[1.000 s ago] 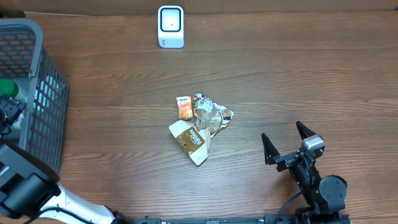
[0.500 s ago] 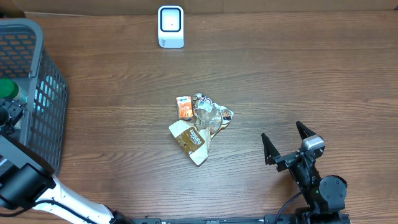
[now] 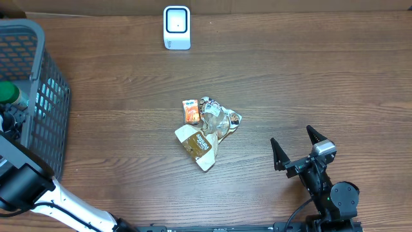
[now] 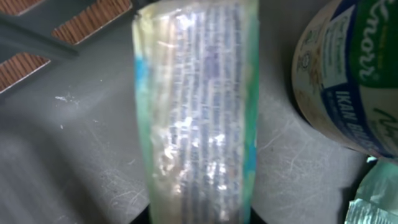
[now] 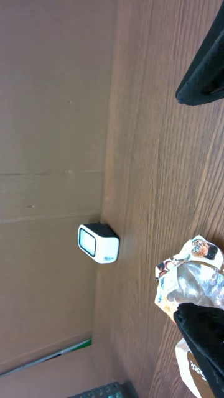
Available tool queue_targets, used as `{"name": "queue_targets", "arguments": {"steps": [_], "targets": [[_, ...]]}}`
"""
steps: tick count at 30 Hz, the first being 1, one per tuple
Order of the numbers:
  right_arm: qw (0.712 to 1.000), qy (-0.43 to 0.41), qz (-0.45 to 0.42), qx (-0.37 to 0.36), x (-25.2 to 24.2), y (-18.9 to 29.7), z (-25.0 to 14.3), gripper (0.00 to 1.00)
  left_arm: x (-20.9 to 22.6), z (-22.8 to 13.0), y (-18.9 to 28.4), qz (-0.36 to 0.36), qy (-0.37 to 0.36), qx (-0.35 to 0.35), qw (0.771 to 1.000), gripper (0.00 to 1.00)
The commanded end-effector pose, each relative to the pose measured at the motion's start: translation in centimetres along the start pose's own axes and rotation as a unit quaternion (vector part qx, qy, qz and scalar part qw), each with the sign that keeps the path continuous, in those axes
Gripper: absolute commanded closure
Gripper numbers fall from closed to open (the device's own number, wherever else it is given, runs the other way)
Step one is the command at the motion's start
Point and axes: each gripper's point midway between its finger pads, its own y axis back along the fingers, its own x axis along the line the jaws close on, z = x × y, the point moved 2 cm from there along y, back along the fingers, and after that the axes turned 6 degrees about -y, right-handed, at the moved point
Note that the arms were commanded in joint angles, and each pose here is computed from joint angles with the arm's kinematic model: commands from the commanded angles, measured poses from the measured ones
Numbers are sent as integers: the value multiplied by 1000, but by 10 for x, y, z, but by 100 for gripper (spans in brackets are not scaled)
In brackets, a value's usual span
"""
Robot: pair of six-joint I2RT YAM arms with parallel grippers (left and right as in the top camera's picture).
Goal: Scan the item barcode
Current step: 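Move the left gripper into the basket and grasp the light-blue wipes pack, then lift the wipes pack and hold it toward the white scanner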
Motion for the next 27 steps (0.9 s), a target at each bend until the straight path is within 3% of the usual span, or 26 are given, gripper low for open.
{"name": "queue_targets", "arguments": {"steps": [1,10,18,22,27], "targets": [[1000,2,-4,-4,-2,0,-1,0,2,-12,-6,10,-7,25,1000,96],[1000,2,-4,-4,-2,0,-1,0,-2,4,62,-24,4,-20,1000,96],[1000,2,-4,-4,-2,0,-1,0,-30,25,209,-154,17,-156,976,96],[1000,2,-4,-4,-2,0,-1,0,-55,9,289,-212,-18,-220,952,96],[1000,2,-4,-4,-2,0,-1,0,-101,-40,348,-264,-90,-232,932,96]]}}
